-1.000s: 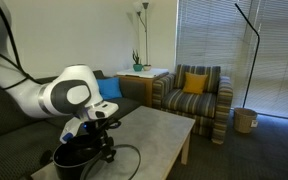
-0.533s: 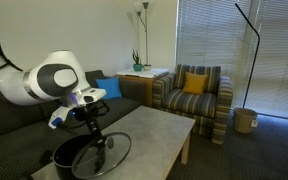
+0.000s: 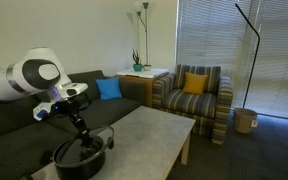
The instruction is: Put the glass lid on top of the black pot
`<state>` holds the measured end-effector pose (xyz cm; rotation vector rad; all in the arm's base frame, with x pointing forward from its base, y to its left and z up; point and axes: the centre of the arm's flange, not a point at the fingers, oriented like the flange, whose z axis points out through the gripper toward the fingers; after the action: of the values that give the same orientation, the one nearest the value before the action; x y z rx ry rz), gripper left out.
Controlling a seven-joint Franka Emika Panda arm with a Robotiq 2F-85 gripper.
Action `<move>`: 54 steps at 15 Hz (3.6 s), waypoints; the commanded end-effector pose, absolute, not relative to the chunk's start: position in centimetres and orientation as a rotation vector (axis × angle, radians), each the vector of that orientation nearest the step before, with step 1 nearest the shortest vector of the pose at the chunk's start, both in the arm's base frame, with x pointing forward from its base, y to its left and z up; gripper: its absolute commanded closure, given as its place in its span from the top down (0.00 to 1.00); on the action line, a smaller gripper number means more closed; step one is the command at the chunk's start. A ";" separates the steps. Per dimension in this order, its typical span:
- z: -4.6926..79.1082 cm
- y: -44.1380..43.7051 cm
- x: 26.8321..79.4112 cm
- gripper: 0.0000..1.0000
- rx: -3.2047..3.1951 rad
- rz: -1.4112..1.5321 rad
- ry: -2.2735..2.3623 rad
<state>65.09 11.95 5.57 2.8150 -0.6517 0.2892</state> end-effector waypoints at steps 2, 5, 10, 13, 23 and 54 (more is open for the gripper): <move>8.8 15.3 67.1 0.14 2.827 0.278 -0.519; 8.8 16.1 68.8 0.14 2.878 0.271 -0.443; 7.6 14.8 71.0 0.14 3.010 0.229 -0.281; 6.3 13.4 71.9 0.14 3.073 0.197 -0.213; -2.0 16.0 73.3 0.14 3.038 0.107 -0.153; -3.5 16.1 73.8 0.14 3.189 -0.082 -0.004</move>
<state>72.86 16.68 -2.30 3.1660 0.0194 -0.0672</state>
